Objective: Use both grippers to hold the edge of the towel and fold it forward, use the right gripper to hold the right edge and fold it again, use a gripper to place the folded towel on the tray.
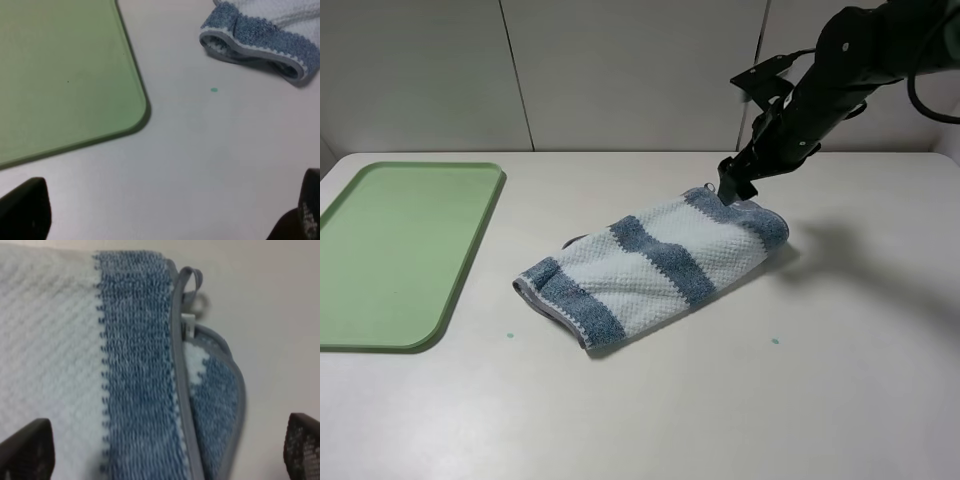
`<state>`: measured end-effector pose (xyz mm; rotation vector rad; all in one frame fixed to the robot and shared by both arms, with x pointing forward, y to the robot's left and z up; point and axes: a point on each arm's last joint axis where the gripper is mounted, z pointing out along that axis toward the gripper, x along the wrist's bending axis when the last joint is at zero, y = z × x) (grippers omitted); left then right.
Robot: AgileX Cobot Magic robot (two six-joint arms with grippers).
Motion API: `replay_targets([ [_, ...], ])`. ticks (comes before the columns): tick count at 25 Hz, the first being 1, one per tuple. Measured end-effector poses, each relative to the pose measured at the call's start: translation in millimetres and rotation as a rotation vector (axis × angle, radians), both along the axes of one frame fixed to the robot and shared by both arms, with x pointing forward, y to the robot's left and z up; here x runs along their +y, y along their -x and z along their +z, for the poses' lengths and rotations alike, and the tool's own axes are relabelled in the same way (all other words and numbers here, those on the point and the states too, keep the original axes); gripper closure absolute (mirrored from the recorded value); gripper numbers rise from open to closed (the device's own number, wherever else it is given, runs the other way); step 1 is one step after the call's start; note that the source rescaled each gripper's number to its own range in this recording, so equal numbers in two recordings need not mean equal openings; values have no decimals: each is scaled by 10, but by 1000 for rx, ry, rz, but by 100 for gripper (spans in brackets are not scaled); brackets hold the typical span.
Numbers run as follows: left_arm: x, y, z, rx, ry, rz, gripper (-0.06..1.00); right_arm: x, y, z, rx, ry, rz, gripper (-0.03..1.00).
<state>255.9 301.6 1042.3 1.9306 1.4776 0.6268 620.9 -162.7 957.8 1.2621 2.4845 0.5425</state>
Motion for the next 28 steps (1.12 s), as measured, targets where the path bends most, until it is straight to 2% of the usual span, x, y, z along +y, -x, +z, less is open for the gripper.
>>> replay_targets([
  [8,0,0,0,0,0,0,-5,59,-186,-318,75,9,-10,-3],
  [20,0,0,0,0,0,0,-5,-220,-277,-689,169,29,-85,-3],
  [28,0,0,0,0,0,0,-5,-235,-294,-864,213,13,-115,-3],
])
